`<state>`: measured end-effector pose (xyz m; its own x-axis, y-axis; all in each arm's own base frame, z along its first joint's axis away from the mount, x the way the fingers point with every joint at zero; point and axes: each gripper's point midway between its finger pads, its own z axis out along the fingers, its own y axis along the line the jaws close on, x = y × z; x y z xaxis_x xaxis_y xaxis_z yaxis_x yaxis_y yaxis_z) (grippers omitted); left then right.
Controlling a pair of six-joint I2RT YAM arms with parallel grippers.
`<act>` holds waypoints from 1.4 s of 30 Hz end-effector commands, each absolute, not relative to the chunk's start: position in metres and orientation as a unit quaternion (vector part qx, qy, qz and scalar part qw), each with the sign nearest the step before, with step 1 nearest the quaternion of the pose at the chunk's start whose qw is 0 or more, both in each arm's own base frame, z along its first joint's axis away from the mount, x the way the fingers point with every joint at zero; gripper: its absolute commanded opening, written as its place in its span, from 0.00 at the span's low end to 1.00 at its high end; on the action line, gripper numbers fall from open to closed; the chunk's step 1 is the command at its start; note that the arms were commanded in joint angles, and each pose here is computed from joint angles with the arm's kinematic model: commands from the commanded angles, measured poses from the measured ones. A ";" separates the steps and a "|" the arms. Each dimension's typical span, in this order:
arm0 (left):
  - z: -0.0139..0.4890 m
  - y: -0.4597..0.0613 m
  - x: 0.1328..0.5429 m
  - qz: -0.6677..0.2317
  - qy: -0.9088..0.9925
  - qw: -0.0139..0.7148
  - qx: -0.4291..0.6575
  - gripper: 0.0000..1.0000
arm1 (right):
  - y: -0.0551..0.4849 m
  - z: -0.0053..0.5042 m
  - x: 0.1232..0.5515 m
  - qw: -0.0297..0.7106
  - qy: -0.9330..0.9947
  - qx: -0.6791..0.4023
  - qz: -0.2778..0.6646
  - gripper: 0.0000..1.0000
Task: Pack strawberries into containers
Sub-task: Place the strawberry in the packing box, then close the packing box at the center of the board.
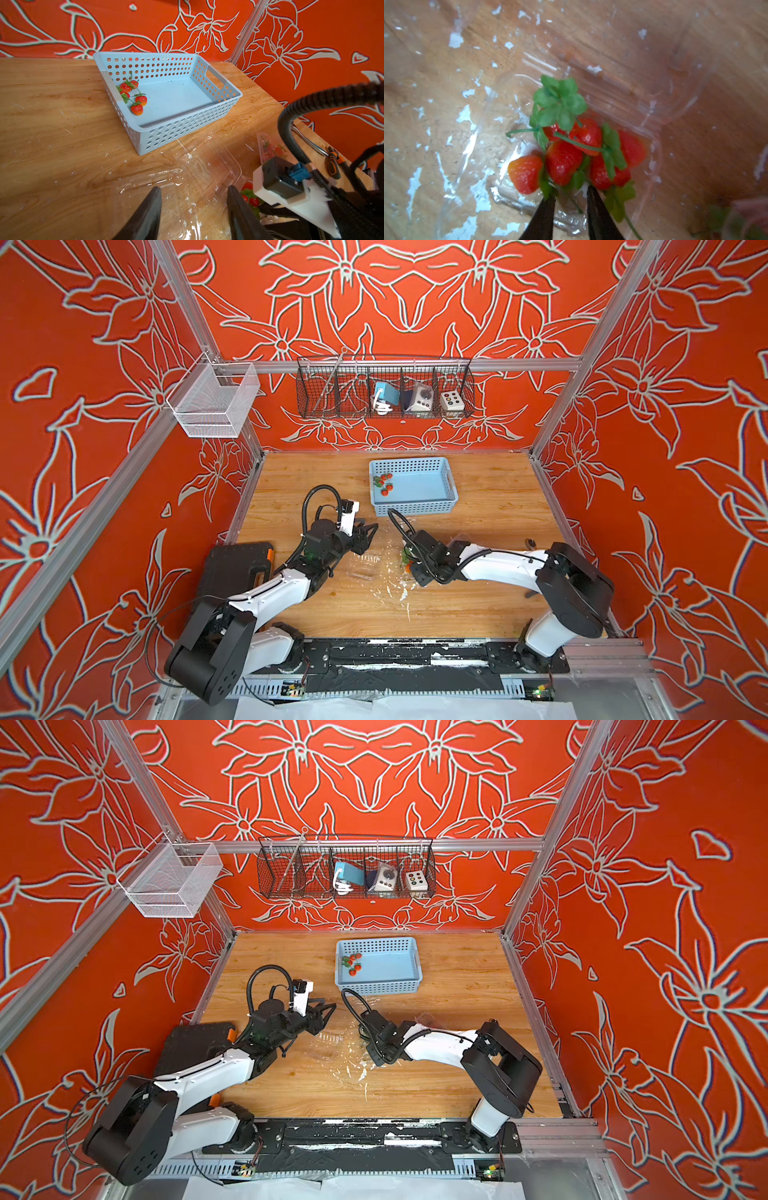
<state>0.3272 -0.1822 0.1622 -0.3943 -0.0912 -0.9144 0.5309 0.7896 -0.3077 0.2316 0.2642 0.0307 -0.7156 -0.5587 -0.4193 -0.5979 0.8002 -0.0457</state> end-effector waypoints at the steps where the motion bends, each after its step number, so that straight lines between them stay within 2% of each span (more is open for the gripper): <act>1: 0.169 -0.190 0.330 -0.300 0.777 0.531 0.153 0.51 | 0.248 0.049 0.241 0.241 0.926 -0.291 0.022 0.35; 7: 0.165 -0.207 0.337 -0.313 0.781 0.512 0.173 0.51 | 0.240 0.076 0.242 0.280 0.917 -0.281 0.033 0.43; 15: 0.159 -0.217 0.343 -0.318 0.785 0.501 0.179 0.51 | 0.234 0.089 0.234 0.290 0.914 -0.279 0.046 0.45; 28: 0.133 -0.214 0.343 -0.306 0.803 0.486 0.163 0.51 | 0.218 0.054 0.217 0.252 0.930 -0.264 0.042 0.44; 42: 0.137 -0.234 0.367 -0.328 0.804 0.467 0.168 0.51 | 0.205 0.036 0.207 0.235 0.941 -0.239 0.037 0.44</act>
